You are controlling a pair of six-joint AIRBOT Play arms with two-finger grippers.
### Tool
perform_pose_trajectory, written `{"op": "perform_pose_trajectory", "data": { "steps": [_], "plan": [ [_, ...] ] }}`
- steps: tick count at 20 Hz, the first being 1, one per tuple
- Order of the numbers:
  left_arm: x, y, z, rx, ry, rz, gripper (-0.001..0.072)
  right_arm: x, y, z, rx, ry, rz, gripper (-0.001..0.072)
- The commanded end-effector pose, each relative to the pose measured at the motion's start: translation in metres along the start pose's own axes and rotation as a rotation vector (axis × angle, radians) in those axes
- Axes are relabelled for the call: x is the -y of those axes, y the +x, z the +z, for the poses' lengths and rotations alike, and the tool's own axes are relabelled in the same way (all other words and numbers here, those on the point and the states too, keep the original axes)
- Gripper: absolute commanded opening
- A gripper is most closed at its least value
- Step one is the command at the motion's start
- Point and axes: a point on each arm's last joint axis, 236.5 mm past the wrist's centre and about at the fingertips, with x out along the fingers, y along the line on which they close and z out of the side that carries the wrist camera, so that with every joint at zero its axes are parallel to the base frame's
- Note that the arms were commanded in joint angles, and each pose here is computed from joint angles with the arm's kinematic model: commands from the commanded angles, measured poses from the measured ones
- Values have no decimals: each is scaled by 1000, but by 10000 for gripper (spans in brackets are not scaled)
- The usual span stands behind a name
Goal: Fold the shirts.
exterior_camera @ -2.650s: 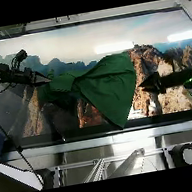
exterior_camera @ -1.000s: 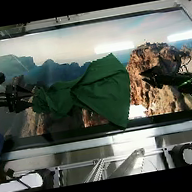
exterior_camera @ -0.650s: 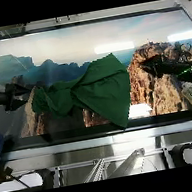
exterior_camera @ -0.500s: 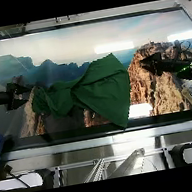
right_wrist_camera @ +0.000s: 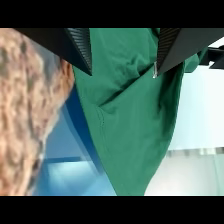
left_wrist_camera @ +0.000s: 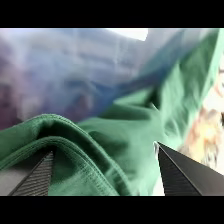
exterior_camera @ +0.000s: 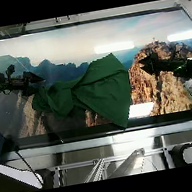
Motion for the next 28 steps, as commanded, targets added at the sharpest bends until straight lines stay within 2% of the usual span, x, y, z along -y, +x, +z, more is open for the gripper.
{"op": "perform_pose_trajectory", "data": {
  "steps": [1,6,9,13,19,25,28],
  "plan": [
    [23,-5,-21,-160,43,-31,697,3,1,-1,-9,1,-7,436],
    [64,-42,-4,-89,126,-8,698,4,1,-2,-11,-1,-11,436],
    [75,-28,-7,-103,148,-1,698,4,1,-2,-12,-2,-10,436],
    [55,2,-36,-225,72,0,698,3,1,-4,-18,-2,-6,436],
    [25,0,-74,-359,-61,-32,698,-1,1,-9,-42,-2,11,435],
    [30,-31,-100,-309,-29,-48,698,-3,1,-12,-54,-2,20,435],
    [-4,-36,-124,-258,-61,84,699,-3,1,-12,-54,-10,21,435]
  ]
}}
